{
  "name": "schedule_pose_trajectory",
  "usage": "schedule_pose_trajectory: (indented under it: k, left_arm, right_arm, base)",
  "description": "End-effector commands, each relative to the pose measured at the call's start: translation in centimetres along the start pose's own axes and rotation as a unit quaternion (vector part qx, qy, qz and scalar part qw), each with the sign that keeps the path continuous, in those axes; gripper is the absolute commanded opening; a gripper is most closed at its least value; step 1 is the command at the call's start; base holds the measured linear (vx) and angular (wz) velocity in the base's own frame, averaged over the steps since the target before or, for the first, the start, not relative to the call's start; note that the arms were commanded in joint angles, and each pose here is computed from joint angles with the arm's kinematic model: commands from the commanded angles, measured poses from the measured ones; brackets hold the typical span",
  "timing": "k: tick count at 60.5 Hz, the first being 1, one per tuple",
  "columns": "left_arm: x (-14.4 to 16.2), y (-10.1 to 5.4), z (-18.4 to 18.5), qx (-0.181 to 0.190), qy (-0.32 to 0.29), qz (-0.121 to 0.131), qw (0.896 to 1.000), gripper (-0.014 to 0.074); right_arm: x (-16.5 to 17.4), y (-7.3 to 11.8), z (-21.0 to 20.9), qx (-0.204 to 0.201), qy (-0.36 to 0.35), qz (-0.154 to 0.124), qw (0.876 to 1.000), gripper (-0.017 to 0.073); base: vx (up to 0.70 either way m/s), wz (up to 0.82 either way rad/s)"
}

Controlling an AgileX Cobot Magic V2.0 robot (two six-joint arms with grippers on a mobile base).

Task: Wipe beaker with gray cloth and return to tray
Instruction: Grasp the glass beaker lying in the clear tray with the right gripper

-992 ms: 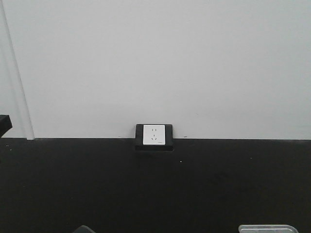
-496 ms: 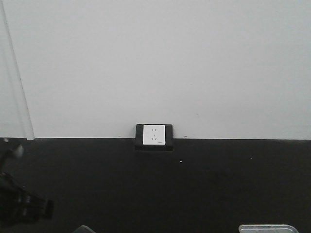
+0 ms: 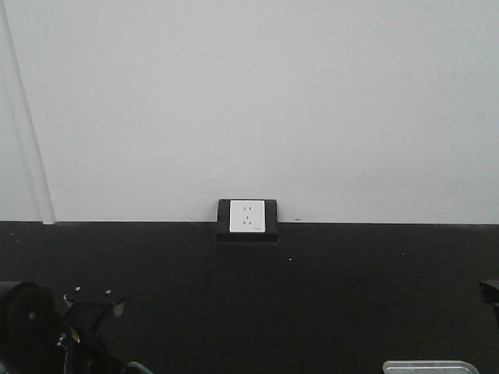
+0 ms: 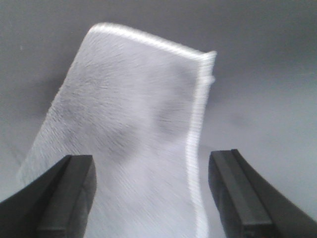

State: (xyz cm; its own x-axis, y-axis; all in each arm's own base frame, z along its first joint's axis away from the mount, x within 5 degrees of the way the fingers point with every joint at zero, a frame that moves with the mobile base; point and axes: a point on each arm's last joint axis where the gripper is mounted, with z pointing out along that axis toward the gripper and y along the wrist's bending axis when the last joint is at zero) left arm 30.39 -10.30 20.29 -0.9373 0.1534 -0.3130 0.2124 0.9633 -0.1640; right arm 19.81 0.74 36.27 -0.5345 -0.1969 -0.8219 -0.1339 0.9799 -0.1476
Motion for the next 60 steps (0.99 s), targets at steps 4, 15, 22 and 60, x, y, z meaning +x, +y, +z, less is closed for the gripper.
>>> schedule_pose_trajectory:
  k: [4, 15, 22, 60]
  left_arm:
    - [-1.2, 0.0, 0.2, -0.011, -0.037, -0.004, 0.999, 0.0581]
    - [-1.2, 0.5, 2.2, -0.028, -0.016, -0.003, 0.999, 0.0524]
    - [-1.1, 0.7, 2.9, -0.035, -0.006, 0.003, 0.999, 0.0392]
    - [0.8, -1.3, -14.8, -0.011, -0.255, 0.045, 0.966, -0.0007]
  right_arm:
    - [-1.6, -0.5, -1.0, 0.018, -0.056, -0.01, 0.998, 0.0547]
    - [-1.7, -0.5, -1.0, 0.02, -0.056, -0.011, 0.998, 0.0547]
    - [-1.7, -0.5, -1.0, 0.02, -0.056, -0.011, 0.998, 0.0547]
    - [1.4, -2.7, 0.5, 0.069, 0.107, 0.127, 0.984, 0.0468]
  base:
    - [0.0, 0.0]
    - [0.0, 0.0]
    - [0.0, 0.0]
    - [0.0, 0.0]
